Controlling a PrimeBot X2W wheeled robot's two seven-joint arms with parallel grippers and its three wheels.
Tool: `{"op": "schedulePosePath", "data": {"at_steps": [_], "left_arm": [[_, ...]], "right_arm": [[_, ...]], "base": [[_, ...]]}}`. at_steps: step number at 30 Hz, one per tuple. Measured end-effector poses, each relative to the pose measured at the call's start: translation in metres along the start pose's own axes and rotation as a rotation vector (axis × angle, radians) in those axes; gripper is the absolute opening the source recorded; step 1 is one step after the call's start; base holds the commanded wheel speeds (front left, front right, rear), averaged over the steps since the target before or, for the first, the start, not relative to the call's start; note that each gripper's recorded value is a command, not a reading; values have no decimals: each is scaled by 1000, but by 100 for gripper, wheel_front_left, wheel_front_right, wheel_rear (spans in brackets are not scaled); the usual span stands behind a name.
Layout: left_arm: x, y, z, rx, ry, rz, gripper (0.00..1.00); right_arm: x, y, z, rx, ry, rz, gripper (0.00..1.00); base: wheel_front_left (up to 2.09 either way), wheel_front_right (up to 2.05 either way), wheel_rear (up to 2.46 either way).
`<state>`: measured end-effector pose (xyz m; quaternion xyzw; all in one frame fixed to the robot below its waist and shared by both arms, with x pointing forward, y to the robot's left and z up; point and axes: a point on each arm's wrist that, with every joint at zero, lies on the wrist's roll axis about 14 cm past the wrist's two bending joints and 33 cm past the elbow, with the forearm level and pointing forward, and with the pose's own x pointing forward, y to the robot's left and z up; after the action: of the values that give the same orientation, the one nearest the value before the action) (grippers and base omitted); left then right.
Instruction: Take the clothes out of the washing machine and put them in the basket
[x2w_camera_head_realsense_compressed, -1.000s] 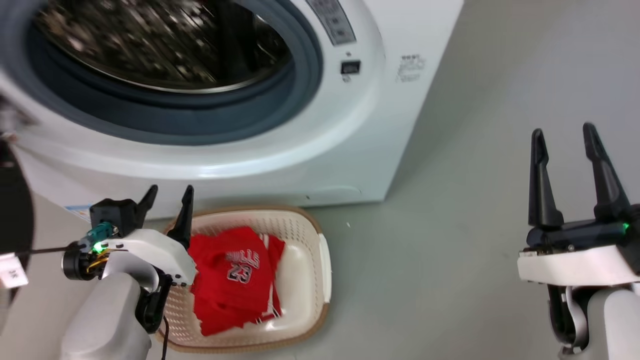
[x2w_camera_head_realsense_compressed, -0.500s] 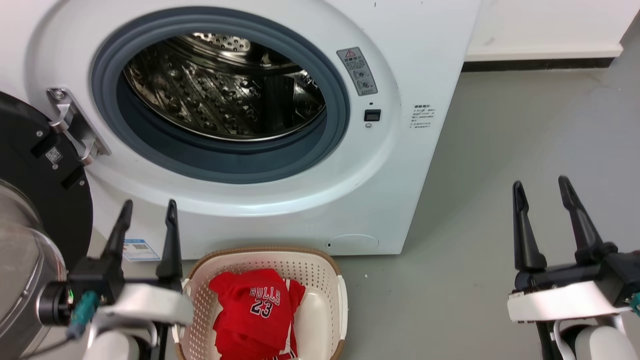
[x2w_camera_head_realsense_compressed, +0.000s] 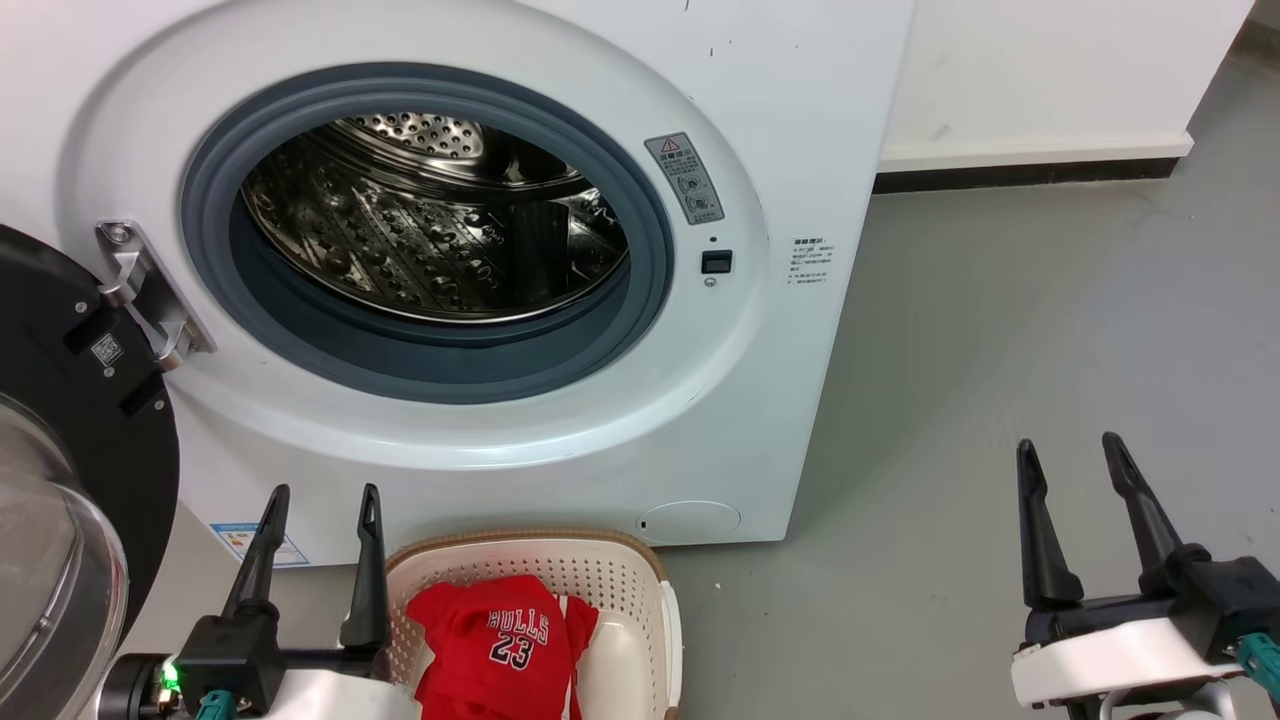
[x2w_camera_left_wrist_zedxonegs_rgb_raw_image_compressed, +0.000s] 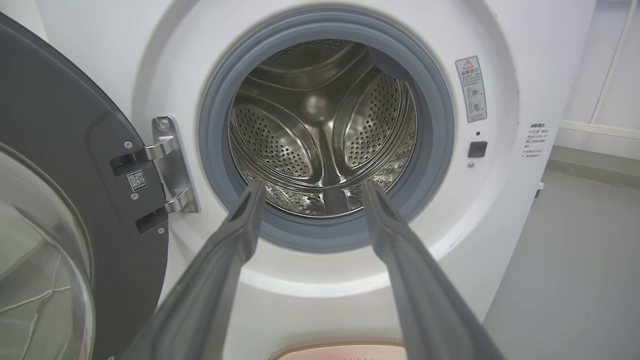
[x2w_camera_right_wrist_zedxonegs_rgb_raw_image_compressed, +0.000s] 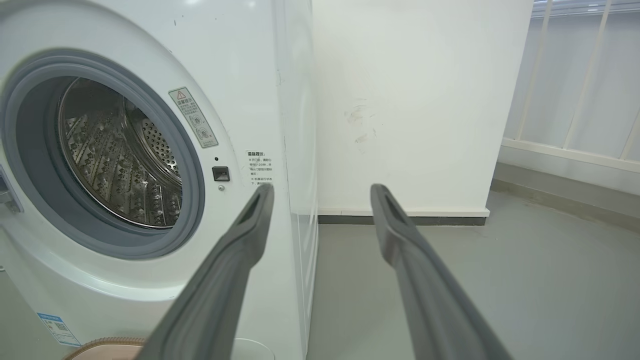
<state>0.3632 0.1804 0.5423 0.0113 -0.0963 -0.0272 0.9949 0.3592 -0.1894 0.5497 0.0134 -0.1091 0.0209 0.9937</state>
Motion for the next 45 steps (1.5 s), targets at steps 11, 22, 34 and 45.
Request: {"op": "schedulePosePath", "data": {"at_steps": [11,22,34,45], "left_arm": [[-1,-1,2,-8,-8,-2,100],[-2,0,-1,-19,2,3,100],[-9,1,-25,-81,89,28,0],[-7,10,-36,-371,138,105,0]], "right_arm": [[-4,0,-3,0,13,0,100],[-5,-1,-3,0,13,-3,100],[-13,-1,-23,58,79,-17,0],[-11,-10,-32,351,111,-91,0]], "base": [[0,0,0],[0,0,0],[0,0,0],[0,0,0]]}}
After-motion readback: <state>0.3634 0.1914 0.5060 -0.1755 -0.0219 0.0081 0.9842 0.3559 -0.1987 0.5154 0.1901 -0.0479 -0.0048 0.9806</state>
